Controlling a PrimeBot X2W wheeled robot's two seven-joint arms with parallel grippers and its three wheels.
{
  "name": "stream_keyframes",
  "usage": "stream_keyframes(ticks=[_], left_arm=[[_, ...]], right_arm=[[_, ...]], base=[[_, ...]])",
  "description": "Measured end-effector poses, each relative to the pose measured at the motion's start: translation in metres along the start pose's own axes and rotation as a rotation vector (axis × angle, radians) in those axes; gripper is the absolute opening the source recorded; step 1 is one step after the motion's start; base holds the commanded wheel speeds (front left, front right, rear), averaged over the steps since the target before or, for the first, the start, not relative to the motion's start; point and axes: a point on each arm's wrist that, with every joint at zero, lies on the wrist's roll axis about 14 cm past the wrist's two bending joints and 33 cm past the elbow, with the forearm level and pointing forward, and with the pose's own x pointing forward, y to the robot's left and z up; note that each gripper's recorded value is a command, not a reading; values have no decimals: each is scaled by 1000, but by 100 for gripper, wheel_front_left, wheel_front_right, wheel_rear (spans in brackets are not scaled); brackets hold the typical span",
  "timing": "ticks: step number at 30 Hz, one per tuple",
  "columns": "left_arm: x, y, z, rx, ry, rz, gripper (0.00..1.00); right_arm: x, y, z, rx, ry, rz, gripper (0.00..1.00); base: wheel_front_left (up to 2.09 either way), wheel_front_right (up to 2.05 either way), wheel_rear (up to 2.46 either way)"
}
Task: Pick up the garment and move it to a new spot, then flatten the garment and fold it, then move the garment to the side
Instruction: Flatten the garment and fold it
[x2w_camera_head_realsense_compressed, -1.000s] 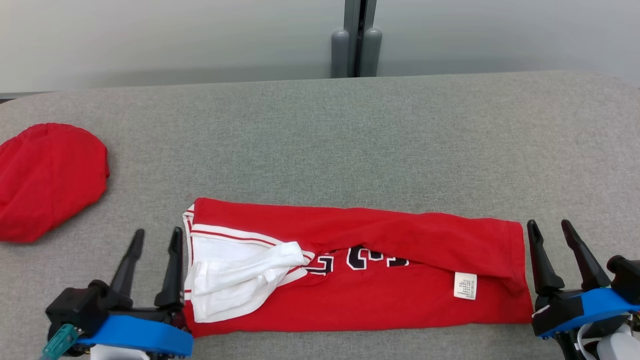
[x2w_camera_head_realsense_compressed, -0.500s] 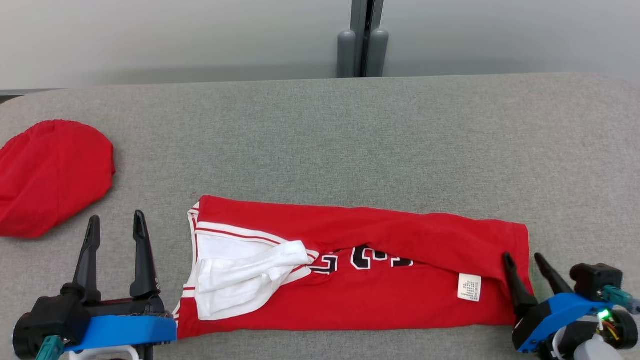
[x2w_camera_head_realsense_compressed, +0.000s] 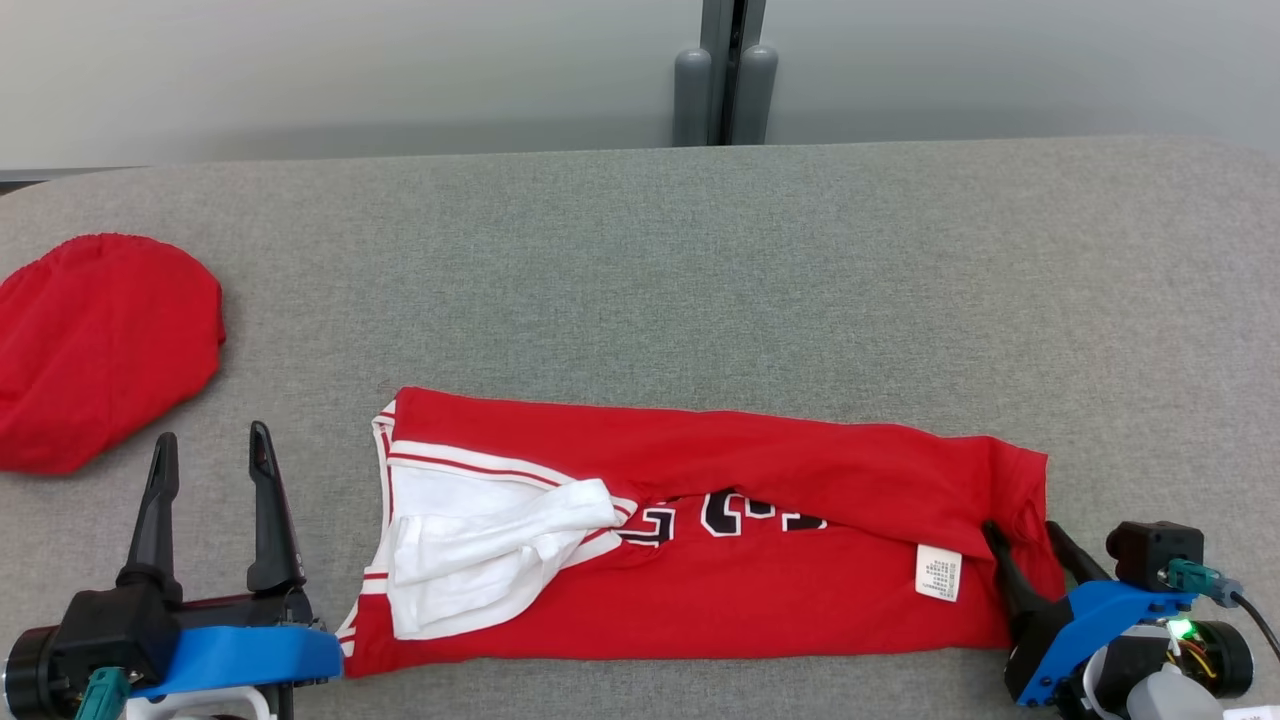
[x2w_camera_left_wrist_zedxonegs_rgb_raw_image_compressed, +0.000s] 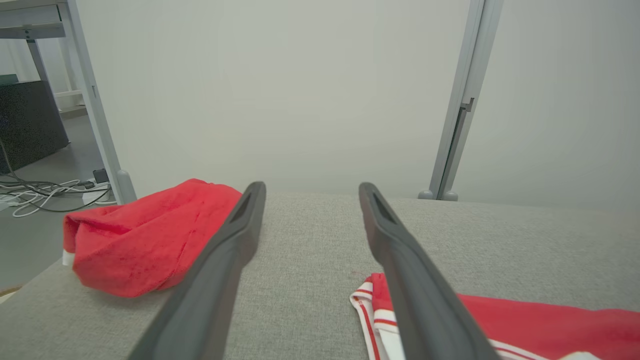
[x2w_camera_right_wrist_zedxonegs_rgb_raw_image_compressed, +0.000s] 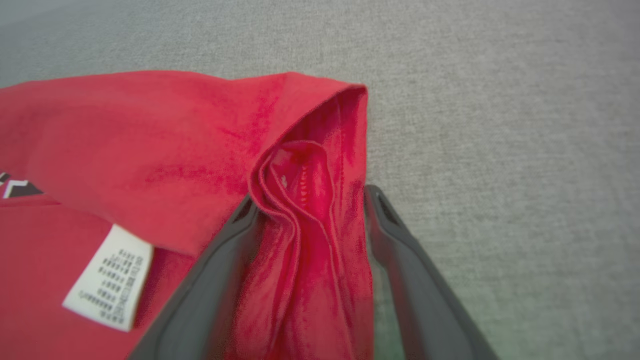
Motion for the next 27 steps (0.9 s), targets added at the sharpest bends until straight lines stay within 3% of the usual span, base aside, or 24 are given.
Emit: stream_keyframes(ticks=[1, 2, 8, 20, 27], left_arm=[[0, -1, 0, 2, 1, -1, 100], [0, -1, -1, 3, 2, -2, 100], [2, -4, -4, 16, 10, -13, 100], [3, -6, -4, 39, 15, -22, 100], [0, -5, -5, 40, 17, -20, 100]], right_arm=[[0, 1, 0, 2, 4, 3, 34], [0, 2, 0, 8, 2, 6, 0], [-2, -3, 10, 36, -45, -7, 0], [-25, -98, 60, -1, -160, -212, 0], [-23, -80, 73, -16, -195, -167, 0]], base=[[0, 0, 0], [0, 0, 0], [0, 0, 0], [0, 0, 0], [0, 0, 0]])
